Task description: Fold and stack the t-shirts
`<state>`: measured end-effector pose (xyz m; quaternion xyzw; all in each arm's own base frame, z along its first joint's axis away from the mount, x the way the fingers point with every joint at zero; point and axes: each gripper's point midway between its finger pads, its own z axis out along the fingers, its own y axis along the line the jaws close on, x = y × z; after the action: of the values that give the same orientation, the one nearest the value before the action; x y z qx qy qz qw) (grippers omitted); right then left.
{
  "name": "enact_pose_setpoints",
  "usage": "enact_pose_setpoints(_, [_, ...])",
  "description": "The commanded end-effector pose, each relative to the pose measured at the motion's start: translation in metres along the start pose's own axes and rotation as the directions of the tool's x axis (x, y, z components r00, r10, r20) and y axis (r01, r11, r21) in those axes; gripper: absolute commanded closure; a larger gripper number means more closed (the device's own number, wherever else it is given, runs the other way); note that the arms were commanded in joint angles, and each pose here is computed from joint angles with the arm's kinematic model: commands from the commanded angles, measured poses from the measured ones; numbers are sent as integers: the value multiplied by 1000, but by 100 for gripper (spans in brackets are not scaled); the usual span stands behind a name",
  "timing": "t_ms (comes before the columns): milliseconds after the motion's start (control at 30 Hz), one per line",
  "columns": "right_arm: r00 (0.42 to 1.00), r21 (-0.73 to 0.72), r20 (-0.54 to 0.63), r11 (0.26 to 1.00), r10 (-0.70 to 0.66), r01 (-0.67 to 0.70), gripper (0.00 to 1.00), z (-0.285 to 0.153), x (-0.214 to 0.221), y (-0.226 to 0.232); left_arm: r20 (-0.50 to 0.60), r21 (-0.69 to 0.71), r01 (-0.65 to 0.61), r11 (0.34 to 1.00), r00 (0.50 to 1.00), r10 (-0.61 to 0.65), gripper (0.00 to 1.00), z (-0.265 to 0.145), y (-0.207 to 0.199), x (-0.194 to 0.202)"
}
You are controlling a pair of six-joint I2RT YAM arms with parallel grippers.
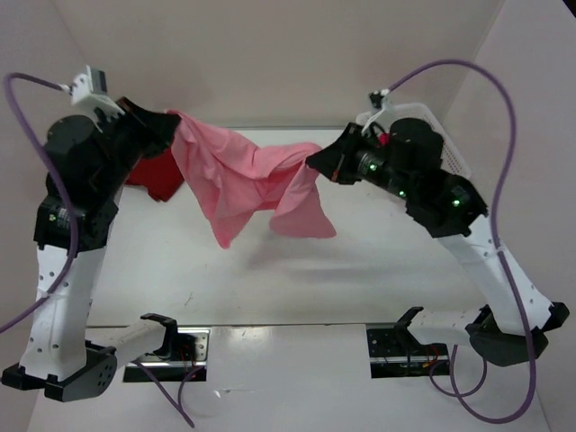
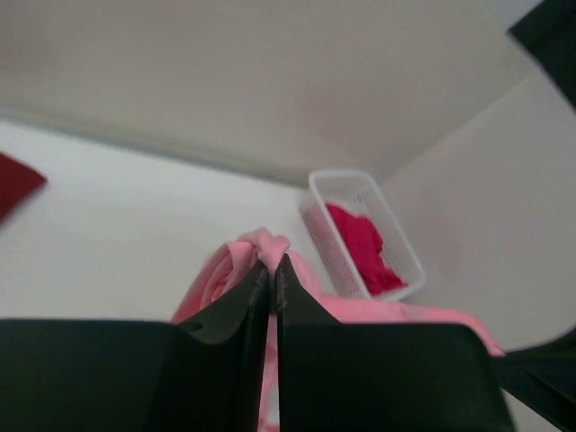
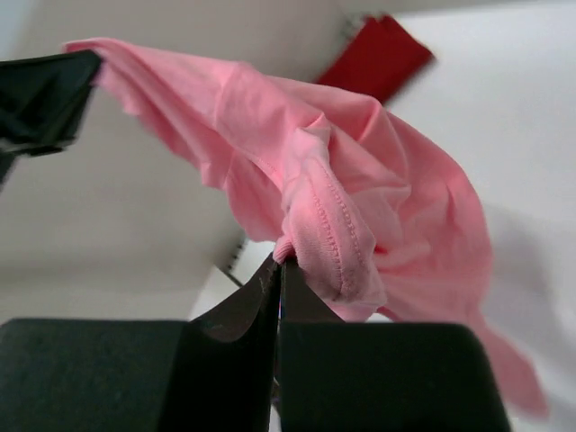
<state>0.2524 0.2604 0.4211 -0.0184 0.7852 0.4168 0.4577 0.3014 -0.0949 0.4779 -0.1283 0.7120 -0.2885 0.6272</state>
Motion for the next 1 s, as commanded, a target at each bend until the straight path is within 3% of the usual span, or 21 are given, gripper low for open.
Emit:
enact_pose_setpoints(0, [998,-123,49,992,-36,42,100,-45,-39,49,243,12,-85,996,967,80,90,-23,-33,-84])
enact_pose_setpoints(33, [991,-164,124,984,-56,76,100,-64,-66,69,271,8,-95,995,959,89,89,-26,-37,-94])
enact_pose_setpoints(133, [985,-167,156,981,-74,100,100,-70,-90,64,299,-15,-96,995,949,96,89,-27,-37,-105])
enact_pose_setpoints(300, [999,-142,46,990,-15,22,100,-30,-69,-3,215,-64,-95,993,971,107,89,-9,-14,-73])
enact_pose_setpoints(367, [995,-47,-59,995,83,-86,100,7,-28,-70,102,-94,-78,993,991,87,89,16,10,-30])
enact_pose_setpoints(467, [965,32,-177,981,195,-192,100,48,12,-134,-37,-98,-62,993,998,59,86,55,37,28])
enact_pose_setpoints(500, [953,93,-205,974,222,-207,100,61,28,-161,-139,-119,-53,992,990,37,86,72,58,70])
enact_pose_setpoints(533, [961,183,-168,964,222,-191,100,75,28,-189,-176,-136,-39,990,984,15,86,85,75,86])
enact_pose_setpoints(567, [946,256,-202,946,255,-200,100,96,48,-223,-221,-139,-31,990,975,0,86,116,94,109])
enact_pose_setpoints(633, [951,319,-193,932,240,-171,100,120,44,-255,-310,-184,-12,983,950,-46,86,163,128,148])
enact_pose_setpoints(667, [943,371,-212,914,255,-163,100,137,54,-280,-309,-183,-12,983,950,-45,86,183,131,149])
enact_pose_setpoints(700, [959,379,-171,914,226,-148,100,147,34,-282,-313,-181,-22,983,949,-36,85,202,134,149])
enact_pose_setpoints(733, [965,412,-153,901,213,-134,100,150,25,-293,-380,-207,-21,978,923,-60,80,228,153,178])
enact_pose_setpoints(767, [970,449,-132,884,205,-126,100,155,19,-303,-333,-168,-29,985,942,-29,73,249,137,150])
enact_pose_setpoints(800, [973,456,-119,881,197,-123,96,167,11,-310,-333,-167,-29,986,943,-29,63,262,138,149])
enact_pose_setpoints(833, [970,465,-129,877,206,-124,91,170,12,-313,-352,-213,-71,974,936,-9,54,280,159,162])
enact_pose_setpoints(867, [968,479,-126,868,217,-132,79,171,12,-316,-348,-259,-78,963,937,-18,32,282,173,155])
enact_pose_setpoints(967, [966,501,-117,854,229,-142,60,167,16,-319,-313,-295,-47,954,949,-50,0,280,199,130])
